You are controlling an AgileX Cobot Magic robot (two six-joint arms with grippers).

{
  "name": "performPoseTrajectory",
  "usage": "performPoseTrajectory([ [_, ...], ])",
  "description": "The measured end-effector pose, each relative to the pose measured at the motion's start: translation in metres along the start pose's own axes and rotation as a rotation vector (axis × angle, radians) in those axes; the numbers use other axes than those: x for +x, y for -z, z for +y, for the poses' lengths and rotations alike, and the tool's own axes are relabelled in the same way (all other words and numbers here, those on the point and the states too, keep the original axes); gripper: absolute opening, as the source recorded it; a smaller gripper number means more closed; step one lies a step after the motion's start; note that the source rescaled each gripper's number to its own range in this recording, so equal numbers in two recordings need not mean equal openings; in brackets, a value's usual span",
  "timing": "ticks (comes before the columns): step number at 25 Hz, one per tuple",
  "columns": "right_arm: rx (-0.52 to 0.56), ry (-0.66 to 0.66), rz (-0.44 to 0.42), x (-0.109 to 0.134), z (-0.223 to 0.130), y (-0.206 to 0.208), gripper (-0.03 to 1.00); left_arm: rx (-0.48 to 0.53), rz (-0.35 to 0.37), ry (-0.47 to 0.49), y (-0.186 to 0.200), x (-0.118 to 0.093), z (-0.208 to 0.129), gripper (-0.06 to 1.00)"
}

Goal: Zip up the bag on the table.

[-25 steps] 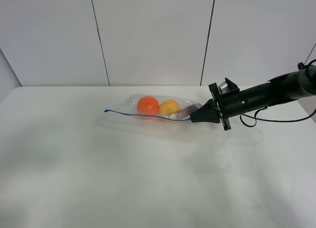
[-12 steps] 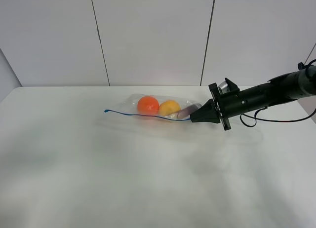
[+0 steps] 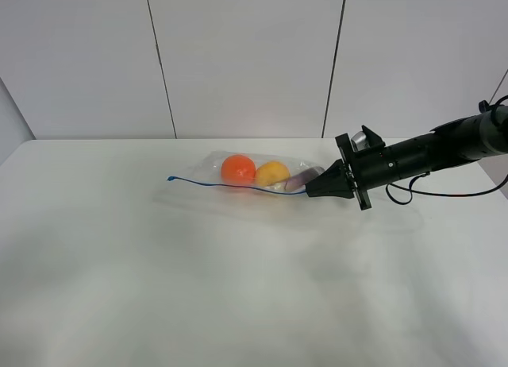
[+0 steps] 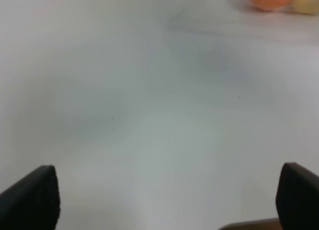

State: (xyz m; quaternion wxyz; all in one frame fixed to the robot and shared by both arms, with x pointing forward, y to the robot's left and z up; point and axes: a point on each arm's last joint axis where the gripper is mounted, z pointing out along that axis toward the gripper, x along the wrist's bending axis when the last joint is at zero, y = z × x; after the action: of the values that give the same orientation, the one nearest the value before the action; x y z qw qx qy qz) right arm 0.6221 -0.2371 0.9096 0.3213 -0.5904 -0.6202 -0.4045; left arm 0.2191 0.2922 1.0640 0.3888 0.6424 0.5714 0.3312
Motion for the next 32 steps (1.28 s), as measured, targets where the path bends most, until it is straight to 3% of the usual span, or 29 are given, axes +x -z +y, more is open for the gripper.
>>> performPoseTrajectory([
  [3,0.0,-0.001,0.0,0.0,0.0,0.0,0.01,0.002,0.0,0.0,-0.001,0.0,-0.001,1.0],
  [5,0.0,-0.007,0.0,0.0,0.0,0.0,0.08,0.003,0.0,0.0,-0.001,0.0,-0.001,1.0],
  [8,0.011,-0.013,-0.01,-0.001,-0.001,0.0,0.43,0.003,0.0,0.0,-0.001,0.0,-0.001,1.0],
  [10,0.028,-0.017,-0.028,-0.001,-0.002,0.001,0.75,0.003,0.0,0.0,-0.001,0.0,-0.001,1.0],
  [11,0.041,-0.017,-0.045,0.001,-0.002,0.003,0.84,0.003,0.0,0.0,-0.001,0.0,-0.001,1.0],
  [13,0.065,0.007,-0.129,0.009,0.005,0.012,0.92,0.003,0.0,0.0,-0.001,0.0,-0.001,1.0],
  [17,0.092,0.038,-0.413,0.032,0.028,0.044,0.96,0.003,0.0,0.0,-0.001,0.0,-0.001,1.0],
  [22,0.027,0.137,-0.834,0.059,0.058,0.086,0.96,0.003,0.0,0.0,-0.001,0.0,-0.001,1.0],
  [24,0.004,0.151,-0.958,0.065,0.064,0.096,0.96,0.003,0.0,0.0,-0.001,0.0,-0.001,1.0],
  [27,-0.007,0.153,-1.015,0.068,0.063,0.102,0.96,0.003,0.0,0.0,-0.001,0.0,-0.001,1.0],
  [32,0.003,0.152,-1.019,0.078,0.046,0.108,0.96,0.003,0.0,0.001,-0.001,0.0,-0.001,1.0],
])
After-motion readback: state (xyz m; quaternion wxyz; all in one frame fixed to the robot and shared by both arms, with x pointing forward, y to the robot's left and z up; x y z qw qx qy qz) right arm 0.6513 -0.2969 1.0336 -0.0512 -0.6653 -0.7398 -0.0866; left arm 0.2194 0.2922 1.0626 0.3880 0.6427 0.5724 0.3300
